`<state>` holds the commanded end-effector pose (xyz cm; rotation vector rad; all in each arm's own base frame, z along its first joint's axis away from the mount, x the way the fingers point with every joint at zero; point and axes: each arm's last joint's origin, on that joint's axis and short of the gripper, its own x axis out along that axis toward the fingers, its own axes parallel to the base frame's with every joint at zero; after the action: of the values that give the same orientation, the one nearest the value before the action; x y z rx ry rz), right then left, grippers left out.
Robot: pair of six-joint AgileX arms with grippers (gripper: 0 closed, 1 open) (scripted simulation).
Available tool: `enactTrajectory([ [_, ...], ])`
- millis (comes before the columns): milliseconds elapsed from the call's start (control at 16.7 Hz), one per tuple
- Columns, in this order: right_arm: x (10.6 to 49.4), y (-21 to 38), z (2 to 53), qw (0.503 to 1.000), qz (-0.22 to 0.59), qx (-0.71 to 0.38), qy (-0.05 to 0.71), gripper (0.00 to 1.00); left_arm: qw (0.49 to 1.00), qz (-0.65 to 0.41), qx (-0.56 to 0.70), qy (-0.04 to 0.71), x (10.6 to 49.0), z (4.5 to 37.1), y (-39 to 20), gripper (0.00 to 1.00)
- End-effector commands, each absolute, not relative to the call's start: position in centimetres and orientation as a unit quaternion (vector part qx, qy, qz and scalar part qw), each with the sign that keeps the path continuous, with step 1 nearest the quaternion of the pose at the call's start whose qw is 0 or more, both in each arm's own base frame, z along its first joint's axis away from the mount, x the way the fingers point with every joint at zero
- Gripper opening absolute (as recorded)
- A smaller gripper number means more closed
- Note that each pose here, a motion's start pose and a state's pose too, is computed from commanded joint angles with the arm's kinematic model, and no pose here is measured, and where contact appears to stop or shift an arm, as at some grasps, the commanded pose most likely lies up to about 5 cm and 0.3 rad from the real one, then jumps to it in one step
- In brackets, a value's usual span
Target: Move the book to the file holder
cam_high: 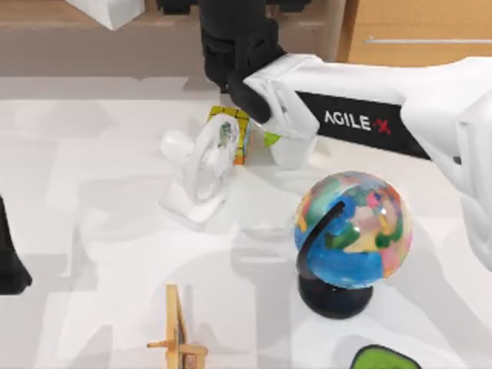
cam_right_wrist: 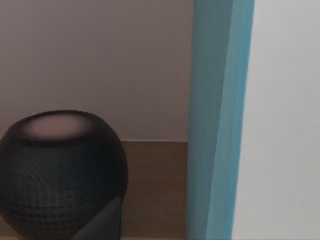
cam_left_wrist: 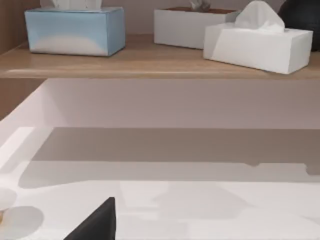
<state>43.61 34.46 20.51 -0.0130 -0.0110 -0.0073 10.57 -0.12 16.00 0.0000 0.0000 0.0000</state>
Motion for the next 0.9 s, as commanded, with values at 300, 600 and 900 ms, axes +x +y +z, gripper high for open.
enactTrajectory([
  [300, 43.61, 34.46, 20.51, 1.000, -0.004, -0.006, -0.006, 0.47, 1.000, 0.000, 0.000, 0.000, 10.57, 16.00, -0.12, 1.00],
  [600, 43.61, 34.46, 20.51, 1.000, -0.004, -0.006, -0.006, 0.10, 1.000, 0.000, 0.000, 0.000, 10.57, 16.00, -0.12, 1.00],
  [900, 43.61, 34.46, 20.51, 1.000, -0.004, -0.006, -0.006, 0.00, 1.000, 0.000, 0.000, 0.000, 10.57, 16.00, -0.12, 1.00],
])
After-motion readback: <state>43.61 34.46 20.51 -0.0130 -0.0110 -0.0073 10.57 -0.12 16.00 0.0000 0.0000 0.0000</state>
